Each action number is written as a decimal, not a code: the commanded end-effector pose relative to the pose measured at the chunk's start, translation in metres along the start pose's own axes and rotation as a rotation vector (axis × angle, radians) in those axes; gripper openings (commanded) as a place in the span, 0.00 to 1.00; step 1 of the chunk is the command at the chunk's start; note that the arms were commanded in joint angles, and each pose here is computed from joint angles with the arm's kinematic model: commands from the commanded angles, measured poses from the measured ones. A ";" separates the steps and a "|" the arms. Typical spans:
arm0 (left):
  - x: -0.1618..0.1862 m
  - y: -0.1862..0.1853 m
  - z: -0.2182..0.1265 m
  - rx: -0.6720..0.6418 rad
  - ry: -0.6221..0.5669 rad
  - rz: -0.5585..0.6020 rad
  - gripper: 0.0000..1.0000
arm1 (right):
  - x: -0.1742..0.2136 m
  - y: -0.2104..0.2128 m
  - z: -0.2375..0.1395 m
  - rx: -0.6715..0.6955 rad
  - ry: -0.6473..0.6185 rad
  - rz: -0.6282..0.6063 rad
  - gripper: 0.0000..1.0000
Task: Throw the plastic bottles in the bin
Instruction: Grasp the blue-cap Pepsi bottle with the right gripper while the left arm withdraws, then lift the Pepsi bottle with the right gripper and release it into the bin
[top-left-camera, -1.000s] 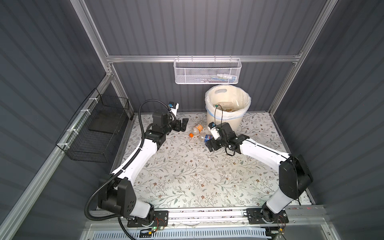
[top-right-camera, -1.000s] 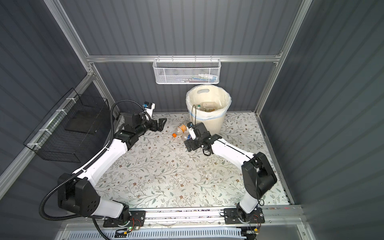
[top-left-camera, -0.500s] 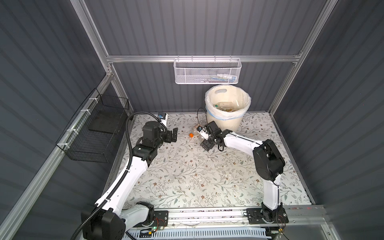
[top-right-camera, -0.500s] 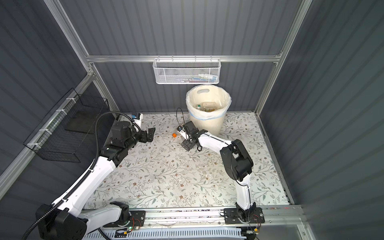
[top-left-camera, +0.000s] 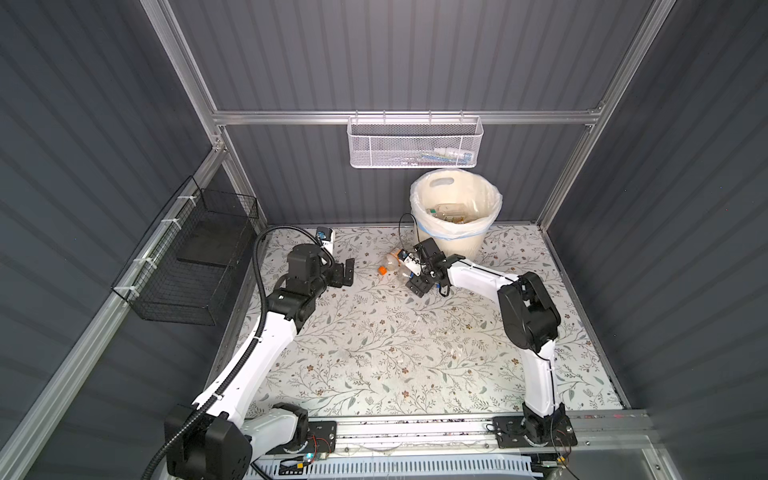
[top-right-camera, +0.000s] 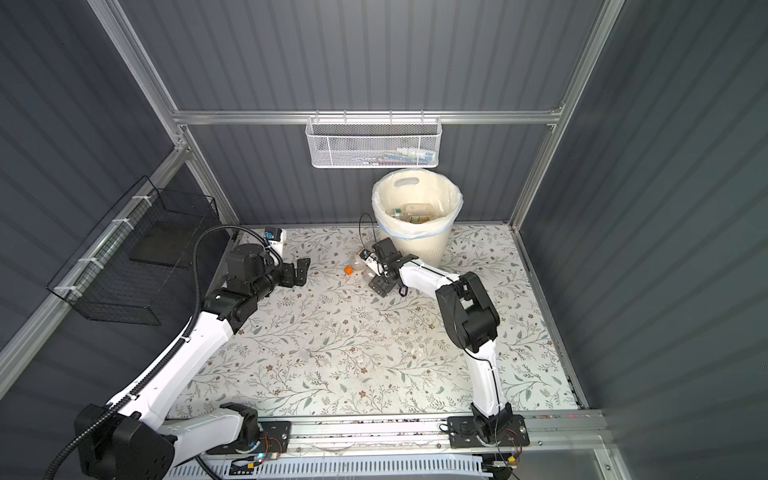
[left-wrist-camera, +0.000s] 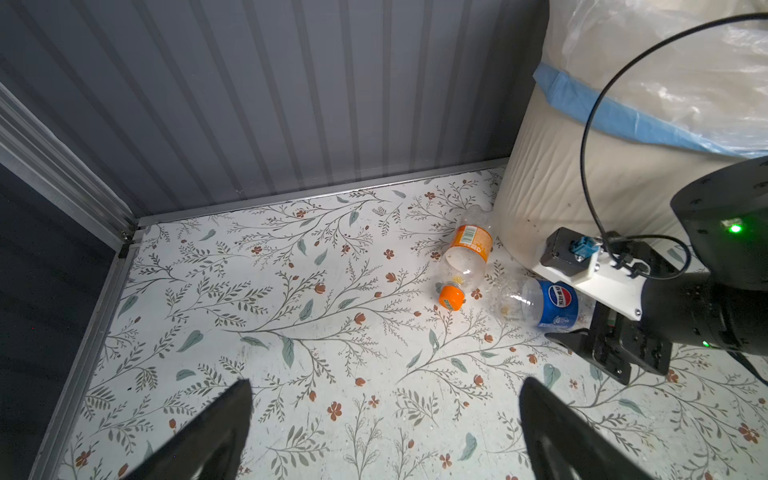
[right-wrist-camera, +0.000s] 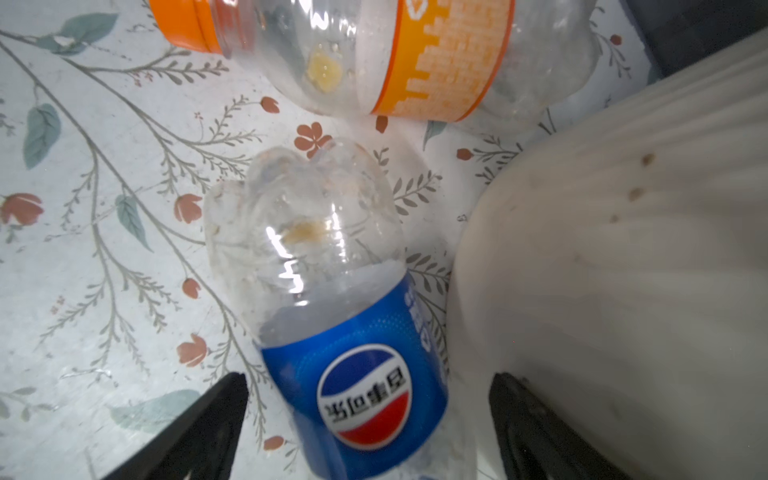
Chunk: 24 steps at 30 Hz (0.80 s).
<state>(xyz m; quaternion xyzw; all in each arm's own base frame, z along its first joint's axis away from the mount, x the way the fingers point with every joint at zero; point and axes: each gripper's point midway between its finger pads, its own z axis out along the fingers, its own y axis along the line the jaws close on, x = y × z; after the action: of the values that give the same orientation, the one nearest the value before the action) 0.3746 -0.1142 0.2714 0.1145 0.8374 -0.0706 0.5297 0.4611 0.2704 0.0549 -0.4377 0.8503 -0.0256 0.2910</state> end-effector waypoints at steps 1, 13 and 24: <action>0.004 0.001 0.005 -0.003 0.009 -0.019 1.00 | -0.006 -0.002 0.004 -0.031 -0.014 -0.006 0.91; 0.009 0.002 0.010 -0.005 0.021 -0.027 1.00 | -0.003 0.010 0.013 -0.092 0.000 0.006 0.77; 0.013 0.001 0.014 -0.001 0.022 -0.033 1.00 | 0.003 0.019 -0.002 -0.137 -0.003 0.071 0.56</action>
<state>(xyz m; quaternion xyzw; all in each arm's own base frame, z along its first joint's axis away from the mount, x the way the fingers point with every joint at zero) 0.3804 -0.1161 0.2559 0.1085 0.8459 -0.0730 0.5171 0.4574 0.2835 0.0442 -0.4403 0.8550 0.0252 0.2729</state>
